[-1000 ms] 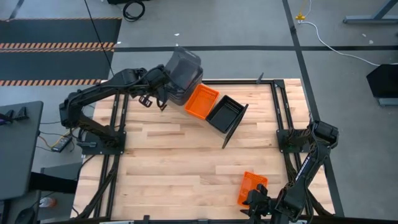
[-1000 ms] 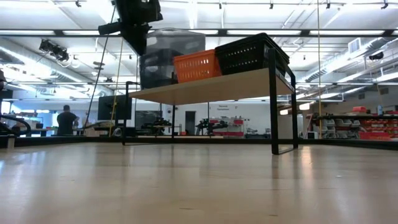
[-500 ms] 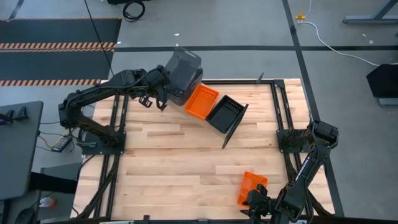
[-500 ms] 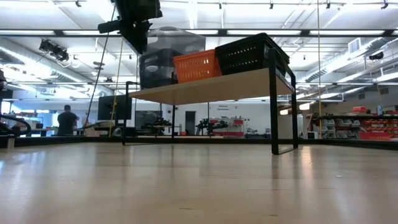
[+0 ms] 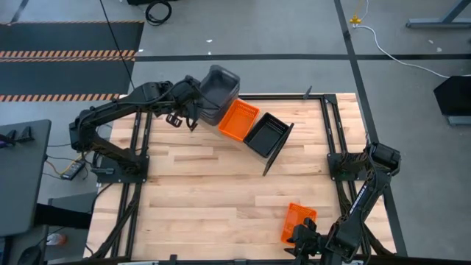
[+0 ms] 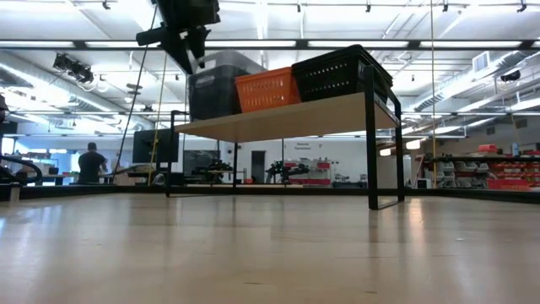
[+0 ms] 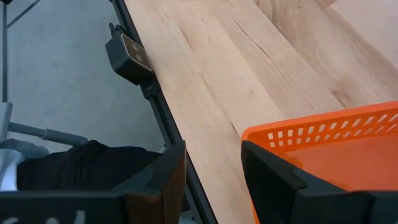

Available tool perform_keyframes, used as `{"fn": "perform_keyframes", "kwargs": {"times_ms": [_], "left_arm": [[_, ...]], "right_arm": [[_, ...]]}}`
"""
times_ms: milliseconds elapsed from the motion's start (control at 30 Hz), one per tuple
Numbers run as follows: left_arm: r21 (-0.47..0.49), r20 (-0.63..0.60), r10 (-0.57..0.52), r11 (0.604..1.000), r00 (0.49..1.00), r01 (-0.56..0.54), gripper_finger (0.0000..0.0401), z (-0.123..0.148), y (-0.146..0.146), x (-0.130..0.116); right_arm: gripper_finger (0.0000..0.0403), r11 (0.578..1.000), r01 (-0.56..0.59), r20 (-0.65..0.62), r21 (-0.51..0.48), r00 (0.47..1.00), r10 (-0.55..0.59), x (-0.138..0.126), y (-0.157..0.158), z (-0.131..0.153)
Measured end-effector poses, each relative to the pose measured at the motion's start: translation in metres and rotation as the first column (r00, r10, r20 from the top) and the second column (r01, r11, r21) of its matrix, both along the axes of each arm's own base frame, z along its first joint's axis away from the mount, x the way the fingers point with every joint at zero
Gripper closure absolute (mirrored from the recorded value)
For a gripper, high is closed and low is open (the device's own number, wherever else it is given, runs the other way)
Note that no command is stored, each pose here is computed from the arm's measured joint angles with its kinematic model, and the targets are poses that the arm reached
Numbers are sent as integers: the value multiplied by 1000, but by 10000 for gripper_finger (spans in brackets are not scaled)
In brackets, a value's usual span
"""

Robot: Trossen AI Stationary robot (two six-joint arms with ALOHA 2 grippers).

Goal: Stack baskets on shelf by color
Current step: Stack the black bin on top of the other black bins on the shelf

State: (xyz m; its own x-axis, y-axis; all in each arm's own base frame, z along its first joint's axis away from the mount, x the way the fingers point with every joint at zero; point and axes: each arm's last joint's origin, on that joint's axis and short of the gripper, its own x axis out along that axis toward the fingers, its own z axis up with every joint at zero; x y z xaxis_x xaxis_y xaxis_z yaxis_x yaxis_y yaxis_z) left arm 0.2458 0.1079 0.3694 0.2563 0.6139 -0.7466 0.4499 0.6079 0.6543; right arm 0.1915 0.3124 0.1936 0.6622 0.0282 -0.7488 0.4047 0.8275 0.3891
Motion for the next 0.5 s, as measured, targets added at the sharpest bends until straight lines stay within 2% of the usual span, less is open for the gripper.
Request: {"fn": "perform_keyframes", "kwargs": {"times_ms": [233, 500], "left_arm": [[77, -29, 45, 996, 999, -42, 186, 1, 2, -1], [115, 5, 43, 992, 999, -43, 194, 9, -7, -5]], "right_arm": [[242, 1000, 0, 0, 0, 1000, 0, 0, 0, 0], [242, 1000, -2, 0, -2, 1000, 2, 0, 0, 0]]}}
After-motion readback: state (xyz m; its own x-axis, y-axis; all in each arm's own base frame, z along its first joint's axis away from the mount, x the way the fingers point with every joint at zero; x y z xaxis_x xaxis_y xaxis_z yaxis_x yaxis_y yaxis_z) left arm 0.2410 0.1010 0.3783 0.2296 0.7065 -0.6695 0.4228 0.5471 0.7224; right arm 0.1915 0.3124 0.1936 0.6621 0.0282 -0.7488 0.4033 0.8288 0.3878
